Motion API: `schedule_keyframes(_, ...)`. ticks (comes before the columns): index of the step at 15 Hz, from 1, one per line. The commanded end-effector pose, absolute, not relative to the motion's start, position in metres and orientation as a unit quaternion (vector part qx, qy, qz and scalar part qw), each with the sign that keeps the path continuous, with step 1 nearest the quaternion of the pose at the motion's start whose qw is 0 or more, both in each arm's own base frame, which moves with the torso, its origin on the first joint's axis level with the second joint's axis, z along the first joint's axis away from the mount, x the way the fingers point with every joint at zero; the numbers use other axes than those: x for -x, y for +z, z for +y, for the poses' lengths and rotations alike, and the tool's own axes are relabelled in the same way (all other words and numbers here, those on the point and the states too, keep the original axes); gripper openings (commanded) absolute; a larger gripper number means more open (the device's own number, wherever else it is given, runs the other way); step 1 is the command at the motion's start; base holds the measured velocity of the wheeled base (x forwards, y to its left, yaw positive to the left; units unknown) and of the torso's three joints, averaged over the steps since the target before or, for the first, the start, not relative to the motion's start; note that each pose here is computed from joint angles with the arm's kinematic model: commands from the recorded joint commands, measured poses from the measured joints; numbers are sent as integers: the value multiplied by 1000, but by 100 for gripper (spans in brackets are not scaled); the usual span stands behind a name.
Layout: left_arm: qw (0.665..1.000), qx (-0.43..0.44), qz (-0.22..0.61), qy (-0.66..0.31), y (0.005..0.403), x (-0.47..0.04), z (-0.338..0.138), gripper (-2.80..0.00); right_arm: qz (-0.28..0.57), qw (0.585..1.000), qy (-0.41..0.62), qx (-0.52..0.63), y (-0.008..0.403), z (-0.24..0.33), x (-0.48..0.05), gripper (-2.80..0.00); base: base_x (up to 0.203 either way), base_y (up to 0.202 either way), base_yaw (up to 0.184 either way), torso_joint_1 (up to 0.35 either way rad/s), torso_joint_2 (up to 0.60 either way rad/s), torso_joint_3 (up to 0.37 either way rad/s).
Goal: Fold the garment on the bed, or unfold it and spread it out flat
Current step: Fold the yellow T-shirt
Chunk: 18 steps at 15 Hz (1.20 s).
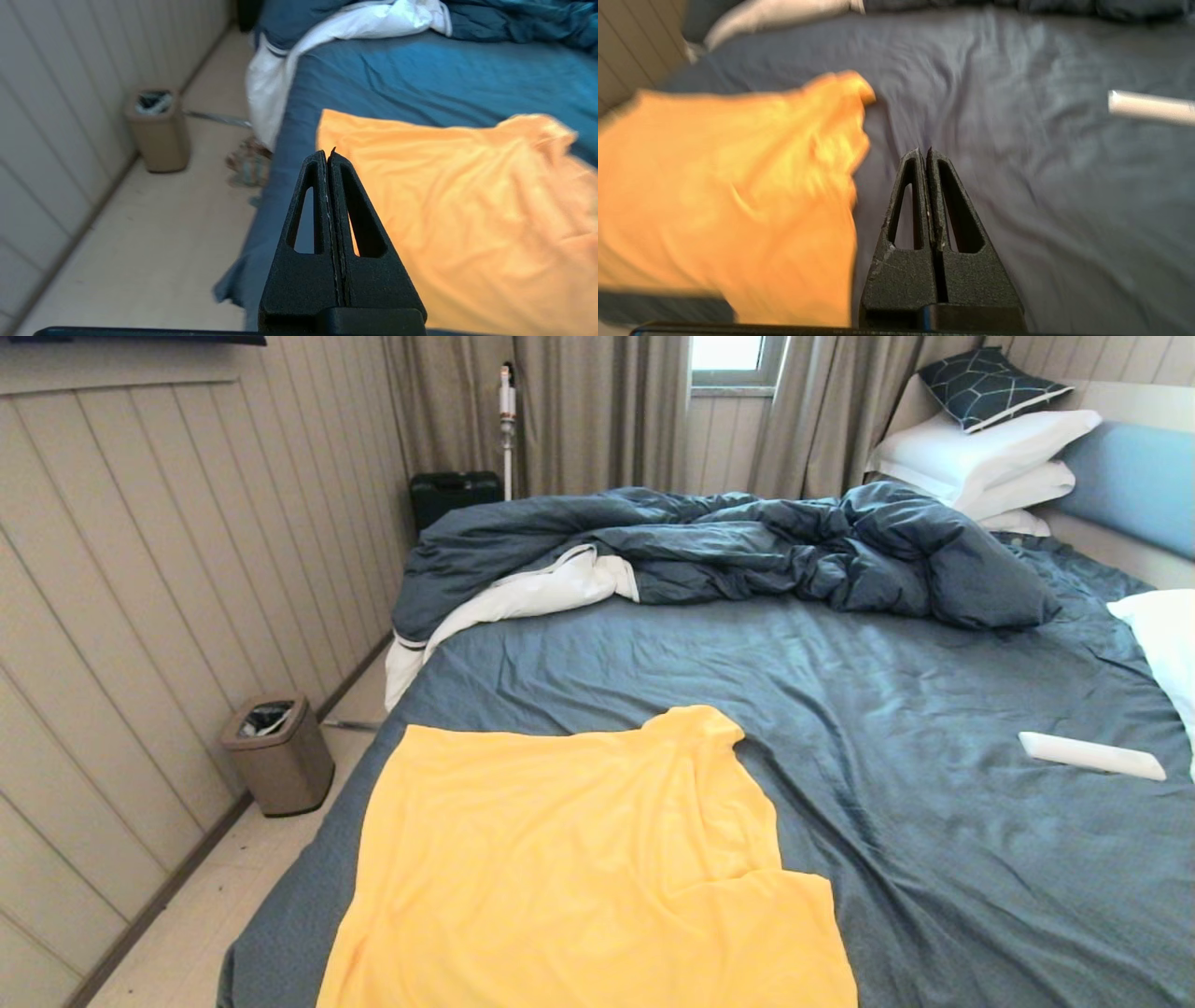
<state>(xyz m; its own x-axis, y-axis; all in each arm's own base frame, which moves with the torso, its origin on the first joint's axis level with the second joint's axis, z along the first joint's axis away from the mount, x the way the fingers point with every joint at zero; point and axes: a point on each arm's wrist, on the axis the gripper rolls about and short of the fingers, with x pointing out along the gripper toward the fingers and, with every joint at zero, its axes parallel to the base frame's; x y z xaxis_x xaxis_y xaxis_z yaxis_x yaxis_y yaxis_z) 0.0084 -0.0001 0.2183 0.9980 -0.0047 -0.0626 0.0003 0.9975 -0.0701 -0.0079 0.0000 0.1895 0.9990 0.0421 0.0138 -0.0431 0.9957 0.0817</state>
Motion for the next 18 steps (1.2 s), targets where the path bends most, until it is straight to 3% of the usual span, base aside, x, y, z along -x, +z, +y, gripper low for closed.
schedule_keyframes(1, 993, 58, 102, -12, 241, -57, -1, -280, 54, 996, 28, -59, 228, 2, -37, -280, 0, 0, 0, 0, 0, 0)
schedule_keyframes(4, 974, 94, 200, -50, 243, -108, -3, -280, 154, 982, 39, -103, 236, 9, -98, -280, 0, 0, 0, 0, 0, 0)
schedule_keyframes(9, 902, 151, 387, -120, 195, -167, -11, -280, 375, 913, 44, -153, 172, 29, -184, -280, 0, 0, 0, 0, 0, 0)
schedule_keyframes(13, 851, 183, 467, -154, 160, -187, -14, -280, 467, 863, 89, -168, 133, 35, -187, -280, 0, 0, 0, 0, 0, 0)
schedule_keyframes(18, 840, 188, 482, -162, 137, -196, -16, -280, 486, 852, 113, -156, 123, 35, -179, -280, 0, 0, 0, 0, 0, 0)
